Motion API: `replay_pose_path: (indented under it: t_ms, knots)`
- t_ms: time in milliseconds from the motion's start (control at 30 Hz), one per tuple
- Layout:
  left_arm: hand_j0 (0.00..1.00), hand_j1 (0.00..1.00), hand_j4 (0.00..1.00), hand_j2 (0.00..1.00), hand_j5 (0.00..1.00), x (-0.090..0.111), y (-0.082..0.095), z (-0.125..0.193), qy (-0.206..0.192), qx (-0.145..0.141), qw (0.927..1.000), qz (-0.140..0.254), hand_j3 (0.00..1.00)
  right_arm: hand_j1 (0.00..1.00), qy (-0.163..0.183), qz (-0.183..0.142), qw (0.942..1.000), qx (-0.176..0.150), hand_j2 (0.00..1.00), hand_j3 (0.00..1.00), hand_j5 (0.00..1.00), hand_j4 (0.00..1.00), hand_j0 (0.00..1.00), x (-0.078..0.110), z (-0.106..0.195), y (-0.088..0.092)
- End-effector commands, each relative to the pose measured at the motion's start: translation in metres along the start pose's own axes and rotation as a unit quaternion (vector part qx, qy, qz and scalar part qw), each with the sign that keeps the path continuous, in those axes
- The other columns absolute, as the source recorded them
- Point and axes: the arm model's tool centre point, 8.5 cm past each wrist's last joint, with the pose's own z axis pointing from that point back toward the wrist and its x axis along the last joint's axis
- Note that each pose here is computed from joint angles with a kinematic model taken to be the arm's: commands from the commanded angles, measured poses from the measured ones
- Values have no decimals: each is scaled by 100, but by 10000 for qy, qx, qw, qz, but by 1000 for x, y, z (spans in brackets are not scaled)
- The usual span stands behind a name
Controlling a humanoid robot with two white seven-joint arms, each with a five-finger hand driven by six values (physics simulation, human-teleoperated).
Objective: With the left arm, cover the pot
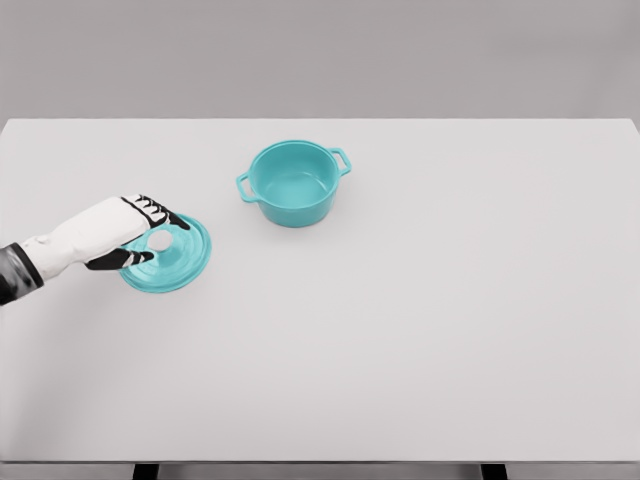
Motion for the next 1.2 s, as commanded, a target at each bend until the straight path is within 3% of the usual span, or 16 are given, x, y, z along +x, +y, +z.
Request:
replay_pose_path:
  t_ms: [0, 267, 567, 1167]
  knots:
    - [75, 75, 75, 75, 75, -2, -6, -2, 43, -29, 10000, 72, 75, 100, -3, 1, 10000, 0, 100, 100, 100, 100, 100, 0, 0, 0]
    - [75, 75, 75, 75, 75, -5, -11, -4, 93, -64, 9998, 139, 75, 100, -3, 1, 10000, 0, 100, 100, 100, 100, 100, 0, 0, 0]
    - [68, 68, 68, 68, 68, -7, -12, -3, 133, -110, 9998, 93, 68, 100, 5, 0, 10000, 2, 100, 100, 100, 100, 100, 0, 0, 0]
    - [68, 68, 68, 68, 68, -7, -18, -5, 125, -189, 9997, 126, 68, 100, 5, 0, 10000, 2, 100, 100, 100, 100, 100, 0, 0, 0]
